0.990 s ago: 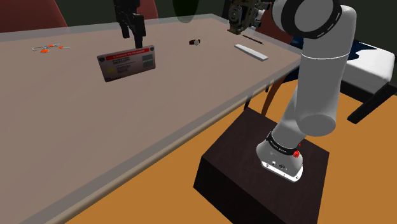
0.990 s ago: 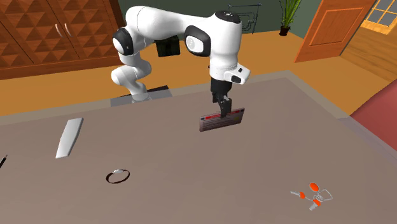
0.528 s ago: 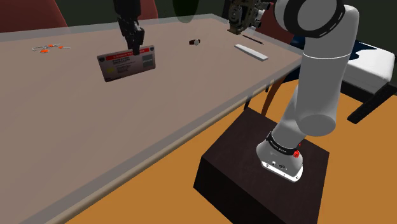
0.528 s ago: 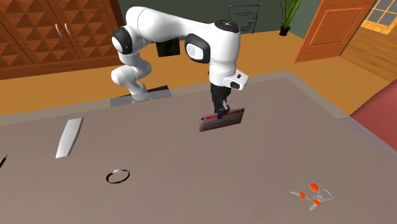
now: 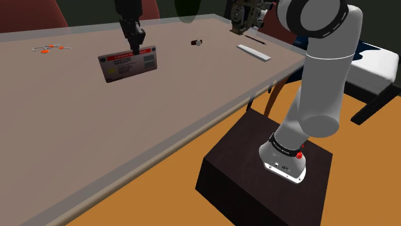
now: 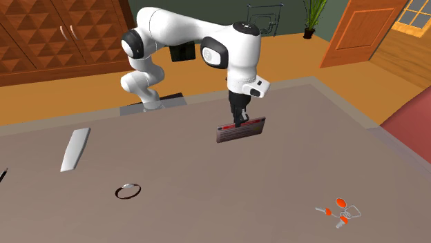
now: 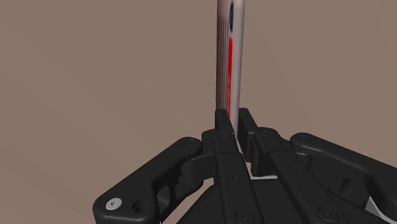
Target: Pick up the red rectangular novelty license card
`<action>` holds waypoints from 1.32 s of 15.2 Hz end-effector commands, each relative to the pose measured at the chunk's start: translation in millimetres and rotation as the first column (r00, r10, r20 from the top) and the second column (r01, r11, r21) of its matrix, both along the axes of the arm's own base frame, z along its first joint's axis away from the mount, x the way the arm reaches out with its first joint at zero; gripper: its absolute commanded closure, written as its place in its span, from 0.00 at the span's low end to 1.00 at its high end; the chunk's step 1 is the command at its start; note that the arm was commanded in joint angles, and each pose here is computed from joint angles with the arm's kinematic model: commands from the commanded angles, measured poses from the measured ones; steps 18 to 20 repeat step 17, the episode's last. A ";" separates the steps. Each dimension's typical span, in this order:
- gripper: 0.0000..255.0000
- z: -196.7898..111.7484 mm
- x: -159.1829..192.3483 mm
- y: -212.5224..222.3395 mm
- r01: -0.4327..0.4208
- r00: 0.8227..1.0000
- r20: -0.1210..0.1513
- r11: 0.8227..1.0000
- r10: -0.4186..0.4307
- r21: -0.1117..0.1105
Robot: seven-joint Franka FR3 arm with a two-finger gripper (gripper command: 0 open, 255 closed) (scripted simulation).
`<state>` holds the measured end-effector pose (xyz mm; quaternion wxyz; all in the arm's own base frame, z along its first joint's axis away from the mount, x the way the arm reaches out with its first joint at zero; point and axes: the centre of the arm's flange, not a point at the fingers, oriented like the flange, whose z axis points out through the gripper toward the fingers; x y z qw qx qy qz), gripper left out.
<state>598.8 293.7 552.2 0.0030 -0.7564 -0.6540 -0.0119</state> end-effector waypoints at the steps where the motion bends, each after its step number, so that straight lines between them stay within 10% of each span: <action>1: 1.00 4.6 0.3 0.0 0.000 1.000 -0.001 1.000 0.000 0.000; 20: 1.00 79.3 0.3 0.0 0.000 1.000 -0.001 1.000 0.000 0.000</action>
